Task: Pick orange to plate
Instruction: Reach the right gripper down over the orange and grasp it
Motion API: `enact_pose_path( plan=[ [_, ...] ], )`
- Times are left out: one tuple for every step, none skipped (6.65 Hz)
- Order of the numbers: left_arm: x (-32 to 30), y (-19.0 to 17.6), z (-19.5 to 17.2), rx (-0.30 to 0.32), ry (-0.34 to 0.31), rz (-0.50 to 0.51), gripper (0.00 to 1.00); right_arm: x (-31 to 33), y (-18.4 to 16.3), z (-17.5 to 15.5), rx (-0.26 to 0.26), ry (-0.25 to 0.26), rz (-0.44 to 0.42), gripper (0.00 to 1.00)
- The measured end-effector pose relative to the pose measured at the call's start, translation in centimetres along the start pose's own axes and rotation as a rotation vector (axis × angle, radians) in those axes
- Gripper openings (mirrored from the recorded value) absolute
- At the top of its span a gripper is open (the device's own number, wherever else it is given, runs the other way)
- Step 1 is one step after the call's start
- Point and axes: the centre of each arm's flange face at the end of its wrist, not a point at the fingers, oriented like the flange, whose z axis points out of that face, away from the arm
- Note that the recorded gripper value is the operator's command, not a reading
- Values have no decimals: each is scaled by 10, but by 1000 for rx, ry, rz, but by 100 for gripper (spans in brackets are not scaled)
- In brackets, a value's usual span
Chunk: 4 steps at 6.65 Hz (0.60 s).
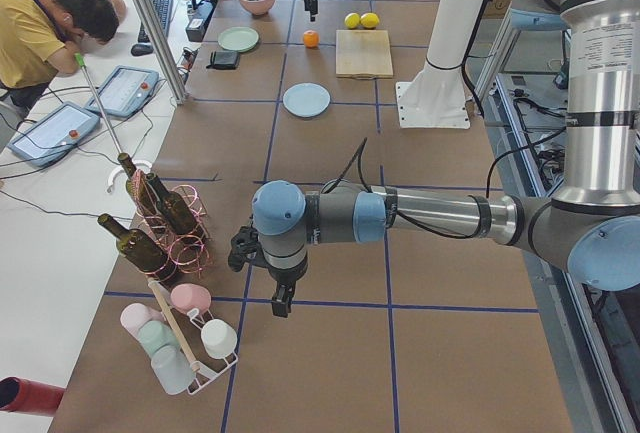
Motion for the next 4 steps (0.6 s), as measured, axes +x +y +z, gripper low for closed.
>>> enact_pose_path(
  plan=[
    [1,-1,-1,2,0,3,100,-6,2,17,17,-7,9,100],
    [2,-1,-2,4,-1,4,100,-9,4,27,20,-10,11,100],
    [2,-1,-2,5,-1,6,100,-11,6,36,18,1,9,100],
    [3,-1,-3,6,-1,8,100,-12,9,48,11,19,5,100]
  ],
)
